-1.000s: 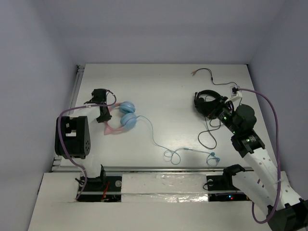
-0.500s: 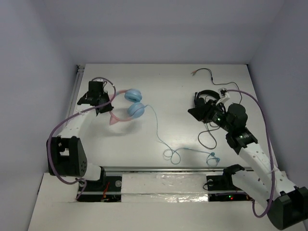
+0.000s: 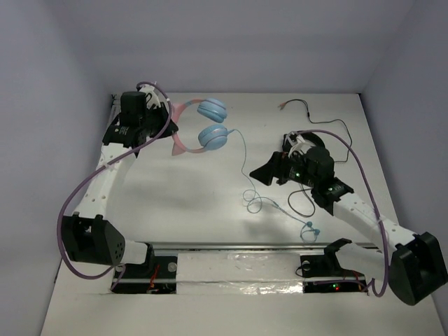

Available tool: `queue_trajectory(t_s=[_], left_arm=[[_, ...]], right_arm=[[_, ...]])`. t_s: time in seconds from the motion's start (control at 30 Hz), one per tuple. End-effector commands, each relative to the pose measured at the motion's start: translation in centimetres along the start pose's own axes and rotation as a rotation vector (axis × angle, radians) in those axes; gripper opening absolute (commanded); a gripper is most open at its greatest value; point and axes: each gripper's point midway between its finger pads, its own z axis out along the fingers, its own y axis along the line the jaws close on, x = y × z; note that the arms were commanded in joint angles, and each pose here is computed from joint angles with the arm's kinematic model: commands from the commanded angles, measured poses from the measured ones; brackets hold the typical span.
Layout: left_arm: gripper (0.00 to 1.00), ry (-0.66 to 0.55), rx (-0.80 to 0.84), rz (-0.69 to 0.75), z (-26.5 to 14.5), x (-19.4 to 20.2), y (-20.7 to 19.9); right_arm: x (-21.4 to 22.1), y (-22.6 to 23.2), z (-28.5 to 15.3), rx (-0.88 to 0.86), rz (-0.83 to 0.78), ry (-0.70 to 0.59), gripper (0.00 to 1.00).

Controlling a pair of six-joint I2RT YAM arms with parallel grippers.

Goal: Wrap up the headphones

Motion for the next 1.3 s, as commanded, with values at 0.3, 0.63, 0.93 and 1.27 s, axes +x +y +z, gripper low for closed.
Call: queue_trajectory(t_s=[0.3, 0.63, 0.93, 1.27], left_arm=[[0.0, -0.137, 0.325, 0.011, -4.0, -6.2, -8.3], [0.0, -0.231, 0.474, -0.006, -8.1, -9.2, -12.1], [0.0, -0.279, 0.609, 0.005, -12.3, -10.4, -15.0], [0.0, -0.323, 0.672, -0.012, -15.7, -11.0, -16.8]], right_arm=[[-1.4, -0.5, 2.5, -0.024, -0.086, -0.057, 0.86], [-0.2, -0.7, 3.5, -0.075, -0.06, -0.063, 0.71], [-0.3, -1.1, 3.9, -0.048, -0.081, -0.093, 0.75], [1.4, 3.1, 1.1, -0.215, -0.085, -0.084, 0.96]])
